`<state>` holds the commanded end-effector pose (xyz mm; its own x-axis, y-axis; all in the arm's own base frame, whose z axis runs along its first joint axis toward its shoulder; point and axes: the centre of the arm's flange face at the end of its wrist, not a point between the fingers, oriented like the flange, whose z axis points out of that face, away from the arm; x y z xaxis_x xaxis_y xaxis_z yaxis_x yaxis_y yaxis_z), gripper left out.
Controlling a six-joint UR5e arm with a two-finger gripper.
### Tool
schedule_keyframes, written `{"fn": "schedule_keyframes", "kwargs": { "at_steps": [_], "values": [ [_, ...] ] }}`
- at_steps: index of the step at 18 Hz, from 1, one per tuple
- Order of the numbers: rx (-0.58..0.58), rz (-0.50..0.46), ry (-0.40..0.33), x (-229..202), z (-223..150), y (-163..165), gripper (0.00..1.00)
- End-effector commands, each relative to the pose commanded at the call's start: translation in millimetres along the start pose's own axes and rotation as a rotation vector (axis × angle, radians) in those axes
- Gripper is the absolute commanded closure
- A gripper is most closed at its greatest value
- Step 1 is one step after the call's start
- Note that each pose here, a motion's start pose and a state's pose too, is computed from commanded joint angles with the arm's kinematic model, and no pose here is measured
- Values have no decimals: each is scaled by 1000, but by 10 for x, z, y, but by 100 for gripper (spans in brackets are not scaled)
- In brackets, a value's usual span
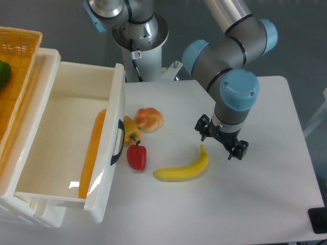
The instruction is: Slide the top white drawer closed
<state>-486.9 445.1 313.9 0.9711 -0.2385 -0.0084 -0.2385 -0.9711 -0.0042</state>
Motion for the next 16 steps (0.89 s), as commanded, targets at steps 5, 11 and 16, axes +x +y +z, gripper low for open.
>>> {"fn": "schedule_keyframes", "kwargs": {
  "at_steps": [5,11,16],
  "values": [
    [13,-35,-18,63,-152,-18,0],
    [25,-134,29,447,-35,-163,0],
    [16,-339,51,660,21,-278,0]
  ]
}}
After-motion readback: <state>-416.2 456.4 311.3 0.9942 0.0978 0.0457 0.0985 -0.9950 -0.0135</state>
